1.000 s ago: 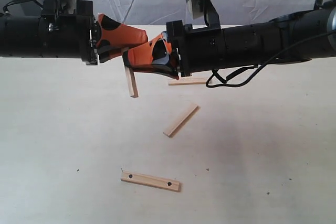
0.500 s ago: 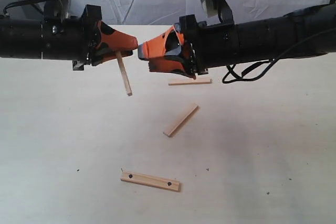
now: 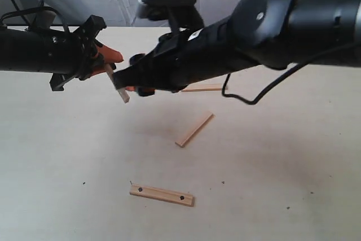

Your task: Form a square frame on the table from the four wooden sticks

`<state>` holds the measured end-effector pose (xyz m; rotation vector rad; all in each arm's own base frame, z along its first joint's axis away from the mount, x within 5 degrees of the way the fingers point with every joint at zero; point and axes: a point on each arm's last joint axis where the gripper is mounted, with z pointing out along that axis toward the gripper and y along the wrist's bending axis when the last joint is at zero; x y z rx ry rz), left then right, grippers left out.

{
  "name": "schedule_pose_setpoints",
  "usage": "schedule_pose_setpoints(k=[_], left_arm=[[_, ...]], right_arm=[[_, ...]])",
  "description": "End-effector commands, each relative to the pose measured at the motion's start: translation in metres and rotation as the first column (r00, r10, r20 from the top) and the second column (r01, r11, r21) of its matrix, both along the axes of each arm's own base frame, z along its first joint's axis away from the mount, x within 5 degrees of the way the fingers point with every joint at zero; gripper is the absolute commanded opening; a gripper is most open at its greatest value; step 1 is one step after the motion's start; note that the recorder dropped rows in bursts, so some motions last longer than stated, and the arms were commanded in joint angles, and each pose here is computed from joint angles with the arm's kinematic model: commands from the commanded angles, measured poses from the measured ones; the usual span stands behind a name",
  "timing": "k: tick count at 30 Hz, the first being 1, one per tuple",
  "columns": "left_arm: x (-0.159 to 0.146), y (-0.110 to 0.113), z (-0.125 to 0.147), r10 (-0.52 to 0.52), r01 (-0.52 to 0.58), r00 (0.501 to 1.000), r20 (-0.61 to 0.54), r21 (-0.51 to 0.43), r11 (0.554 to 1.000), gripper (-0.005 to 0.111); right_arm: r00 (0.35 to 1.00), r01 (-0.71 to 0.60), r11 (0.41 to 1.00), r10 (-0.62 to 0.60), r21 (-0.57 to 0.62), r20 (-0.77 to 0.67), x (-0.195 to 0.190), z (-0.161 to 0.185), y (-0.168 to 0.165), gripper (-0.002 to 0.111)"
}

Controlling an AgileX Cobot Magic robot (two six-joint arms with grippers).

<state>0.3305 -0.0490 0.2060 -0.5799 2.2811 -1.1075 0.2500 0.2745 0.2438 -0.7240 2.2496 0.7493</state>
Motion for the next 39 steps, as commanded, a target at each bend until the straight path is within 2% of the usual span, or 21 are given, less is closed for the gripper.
schedule_pose_setpoints(k=[1,8,10,14,15,18,21,24,26,30,32,35,37,39], left_arm=[[-0.003,-0.001,0.002,-0.002,0.001,1.0,-0.024,-0.047,0.999,0.0],[-0.006,-0.005,0.003,-0.045,0.043,0.999,-0.023,-0.077,0.996,0.0],[-0.006,-0.005,0.003,-0.05,0.049,0.998,-0.023,-0.07,0.996,0.0],[-0.006,-0.005,0.003,-0.058,0.056,0.998,-0.023,-0.066,0.996,0.0],[-0.006,-0.005,0.003,-0.061,0.059,0.998,-0.023,-0.069,0.996,0.0],[-0.006,-0.005,0.004,-0.055,0.053,0.998,-0.022,-0.081,0.995,0.0],[-0.004,-0.005,0.006,-0.025,0.022,1.0,-0.018,-0.114,0.993,0.005],[-0.002,-0.005,0.01,0.0,0.001,1.0,0.007,-0.158,0.988,0.017],[-0.001,-0.007,0.014,-0.009,0.018,0.999,0.048,-0.181,0.983,0.028],[-0.003,-0.009,0.019,-0.062,0.079,0.994,0.087,-0.203,0.976,0.049],[-0.003,-0.009,0.021,-0.089,0.111,0.989,0.119,-0.196,0.974,0.056],[-0.004,-0.006,0.024,-0.113,0.142,0.982,0.15,-0.201,0.969,0.058],[-0.005,-0.007,0.025,-0.138,0.172,0.975,0.173,-0.203,0.964,0.058],[-0.006,-0.006,0.027,-0.157,0.197,0.967,0.199,-0.197,0.96,0.058]], right_arm=[[0.994,-0.013,1.0,0.016,-0.024,0.105,-0.007,-0.014,0.024,0.053],[0.996,0.002,0.999,0.004,-0.054,0.094,-0.001,-0.033,0.028,0.051],[0.994,0.012,0.999,-0.007,-0.048,0.108,0.0,-0.032,0.028,0.04],[0.992,0.023,0.999,-0.018,-0.04,0.124,0.001,-0.031,0.028,0.004],[0.993,0.027,0.999,-0.022,-0.037,0.12,0.001,-0.031,0.028,0.0],[0.994,0.023,0.999,-0.019,-0.038,0.108,0.001,-0.032,0.028,0.0],[0.998,0.029,0.999,-0.027,-0.036,0.057,0.001,-0.034,0.025,0.0],[0.994,0.098,0.995,-0.098,0.008,-0.039,0.008,-0.034,0.018,-0.001],[0.979,0.179,0.982,-0.172,0.054,-0.105,0.017,-0.031,0.009,-0.001],[0.957,0.219,0.973,-0.202,0.065,-0.209,0.031,-0.029,-0.013,-0.001],[0.946,0.214,0.975,-0.191,0.062,-0.264,0.035,-0.029,-0.024,-0.001],[0.93,0.217,0.971,-0.176,0.097,-0.323,0.041,-0.026,-0.036,-0.001],[0.92,0.209,0.961,-0.131,0.18,-0.37,0.045,-0.02,-0.04,-0.001],[0.914,0.152,0.933,-0.007,0.326,-0.405,0.046,-0.009,-0.043,-0.001]])
